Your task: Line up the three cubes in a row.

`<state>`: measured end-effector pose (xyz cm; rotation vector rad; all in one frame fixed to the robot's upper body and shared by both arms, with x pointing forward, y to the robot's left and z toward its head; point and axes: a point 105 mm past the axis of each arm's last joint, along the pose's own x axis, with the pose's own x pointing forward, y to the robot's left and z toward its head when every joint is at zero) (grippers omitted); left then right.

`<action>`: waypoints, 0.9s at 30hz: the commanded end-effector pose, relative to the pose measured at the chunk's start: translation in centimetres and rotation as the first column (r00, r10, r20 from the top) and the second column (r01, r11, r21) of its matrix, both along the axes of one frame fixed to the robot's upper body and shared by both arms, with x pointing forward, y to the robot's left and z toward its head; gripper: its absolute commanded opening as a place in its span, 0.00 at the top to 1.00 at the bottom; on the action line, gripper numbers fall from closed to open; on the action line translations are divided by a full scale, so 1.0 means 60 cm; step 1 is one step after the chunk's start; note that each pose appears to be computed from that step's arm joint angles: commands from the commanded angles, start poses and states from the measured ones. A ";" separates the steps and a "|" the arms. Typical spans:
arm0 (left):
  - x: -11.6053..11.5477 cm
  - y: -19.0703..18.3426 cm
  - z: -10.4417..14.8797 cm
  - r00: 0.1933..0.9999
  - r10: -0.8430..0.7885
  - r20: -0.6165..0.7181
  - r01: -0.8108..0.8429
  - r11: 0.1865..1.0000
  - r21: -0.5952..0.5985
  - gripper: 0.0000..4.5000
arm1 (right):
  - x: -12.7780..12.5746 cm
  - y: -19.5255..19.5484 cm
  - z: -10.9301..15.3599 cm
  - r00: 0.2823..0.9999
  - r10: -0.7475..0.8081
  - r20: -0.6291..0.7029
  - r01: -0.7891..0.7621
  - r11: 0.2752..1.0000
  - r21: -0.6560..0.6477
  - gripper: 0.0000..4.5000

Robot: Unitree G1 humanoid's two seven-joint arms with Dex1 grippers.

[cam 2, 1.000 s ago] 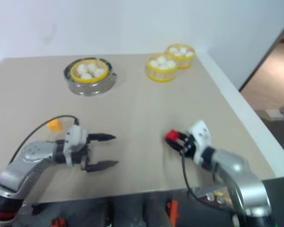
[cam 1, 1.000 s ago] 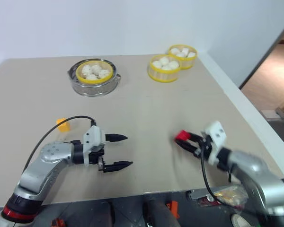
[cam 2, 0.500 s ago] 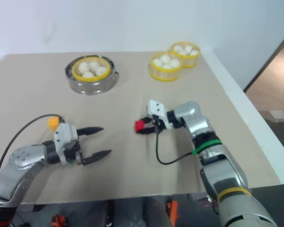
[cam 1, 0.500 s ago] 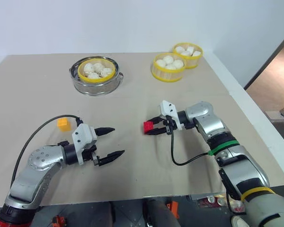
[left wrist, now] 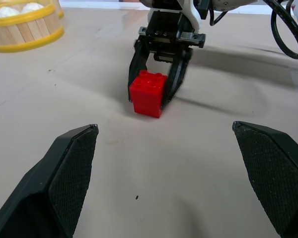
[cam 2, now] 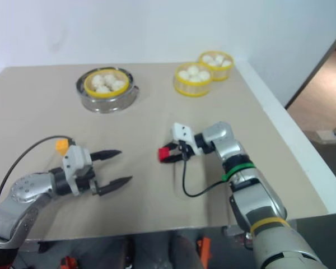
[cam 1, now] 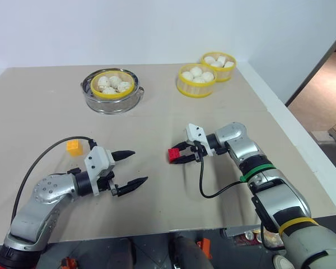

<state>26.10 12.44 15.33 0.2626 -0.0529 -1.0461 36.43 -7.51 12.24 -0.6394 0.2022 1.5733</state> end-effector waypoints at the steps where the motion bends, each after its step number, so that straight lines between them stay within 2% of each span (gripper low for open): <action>1: 0.004 0.000 0.016 1.000 0.002 0.030 -0.002 1.000 -0.005 0.00 | 0.005 -0.009 0.016 1.000 -0.011 0.018 0.010 1.000 0.022 0.20; 2: 0.005 0.000 0.016 1.000 0.002 0.029 -0.002 1.000 -0.006 0.00 | 0.005 -0.010 0.016 1.000 -0.014 0.013 0.013 1.000 0.022 0.13; 3: 0.006 -0.001 0.017 1.000 0.001 0.025 -0.001 1.000 -0.009 0.00 | 0.006 -0.011 0.020 1.000 -0.016 0.014 0.015 0.999 0.028 0.12; 4: 0.007 -0.001 0.017 1.000 0.001 0.023 -0.001 1.000 -0.013 0.00 | 0.006 -0.012 0.024 1.000 -0.016 0.017 0.015 0.999 0.033 0.03; 6: 0.010 0.001 0.022 1.000 0.013 0.023 -0.012 0.999 -0.030 0.00 | 0.007 -0.012 0.037 0.999 -0.018 0.030 0.016 0.998 0.059 0.03; 10: 0.025 0.041 0.049 0.987 0.160 0.032 -0.156 0.981 -0.112 0.00 | 0.010 -0.015 0.097 0.996 -0.065 0.057 0.053 0.981 0.188 0.03; 14: 0.011 0.064 0.058 0.960 0.271 0.065 -0.260 0.956 -0.137 0.00 | -0.008 -0.017 0.129 0.992 -0.086 0.092 0.059 0.964 0.259 0.03; 18: -0.022 0.081 0.058 0.905 0.421 0.064 -0.402 0.895 -0.191 0.00 | -0.037 -0.011 0.136 0.989 -0.088 0.117 0.052 0.958 0.283 0.03; 21: -0.054 0.095 0.046 0.851 0.522 0.060 -0.504 0.843 -0.187 0.00 | -0.051 -0.006 0.131 0.983 -0.092 0.156 0.046 0.959 0.279 0.03; 27: -0.061 0.127 0.004 0.808 0.590 0.003 -0.582 0.798 -0.159 0.00 | -0.051 -0.001 0.139 0.985 -0.127 0.119 0.081 0.939 0.335 0.03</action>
